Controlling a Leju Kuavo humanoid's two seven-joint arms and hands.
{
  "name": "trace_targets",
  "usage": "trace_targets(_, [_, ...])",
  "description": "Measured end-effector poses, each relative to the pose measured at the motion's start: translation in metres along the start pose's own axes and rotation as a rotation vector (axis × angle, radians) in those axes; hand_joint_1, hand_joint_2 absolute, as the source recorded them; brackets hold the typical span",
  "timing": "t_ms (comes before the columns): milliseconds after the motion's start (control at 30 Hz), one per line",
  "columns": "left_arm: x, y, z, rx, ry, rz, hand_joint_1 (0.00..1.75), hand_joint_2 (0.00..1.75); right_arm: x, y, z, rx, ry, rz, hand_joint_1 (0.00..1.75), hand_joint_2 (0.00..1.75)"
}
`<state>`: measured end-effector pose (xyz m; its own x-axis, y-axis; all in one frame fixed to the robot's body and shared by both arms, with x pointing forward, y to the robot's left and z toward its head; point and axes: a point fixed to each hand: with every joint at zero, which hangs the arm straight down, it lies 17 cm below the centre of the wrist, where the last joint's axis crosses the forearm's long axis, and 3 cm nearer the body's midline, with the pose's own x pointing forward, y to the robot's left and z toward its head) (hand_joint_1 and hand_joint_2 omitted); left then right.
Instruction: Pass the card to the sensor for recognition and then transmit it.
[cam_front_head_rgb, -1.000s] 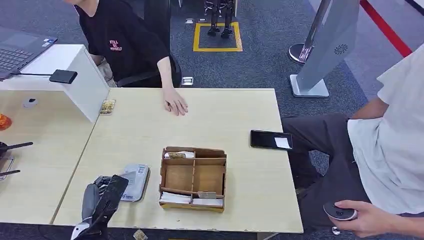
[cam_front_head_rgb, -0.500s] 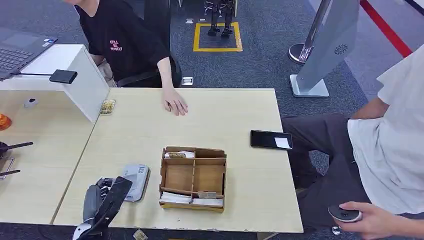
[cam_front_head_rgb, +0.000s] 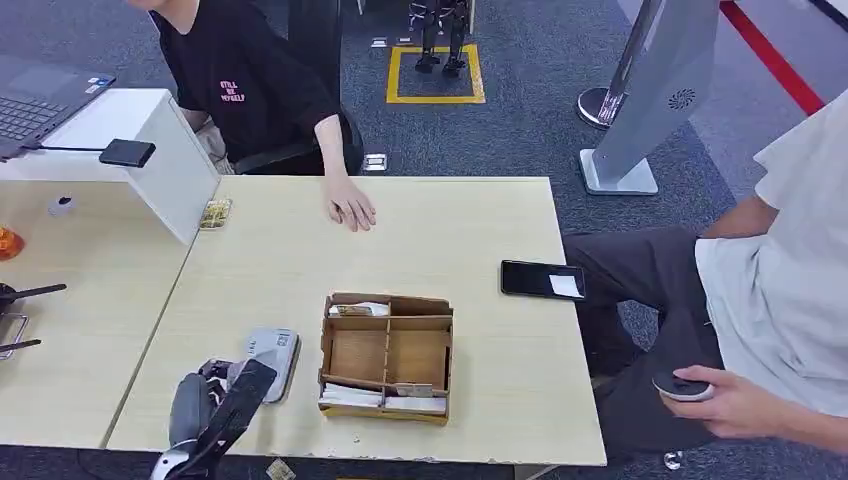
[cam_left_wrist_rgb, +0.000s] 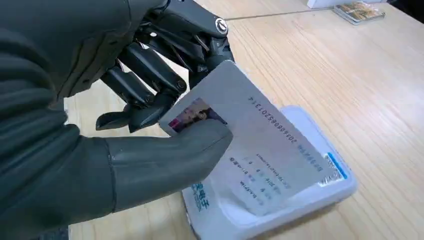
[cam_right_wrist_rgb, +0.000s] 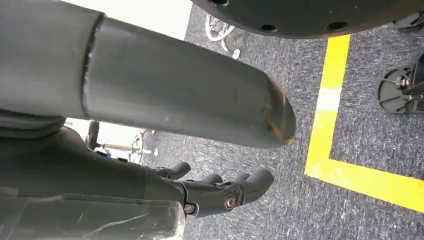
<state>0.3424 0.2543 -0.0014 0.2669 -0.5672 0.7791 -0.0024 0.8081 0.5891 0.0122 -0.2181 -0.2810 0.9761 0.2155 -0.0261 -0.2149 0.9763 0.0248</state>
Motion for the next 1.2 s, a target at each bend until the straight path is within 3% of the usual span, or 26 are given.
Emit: trace_targets(1200, [0.026, -0.029, 0.010, -0.044, -0.051, -0.022, 1.75, 1.75, 0.000, 0.000, 0.000, 0.002, -0.002, 0.000, 0.00, 0.00])
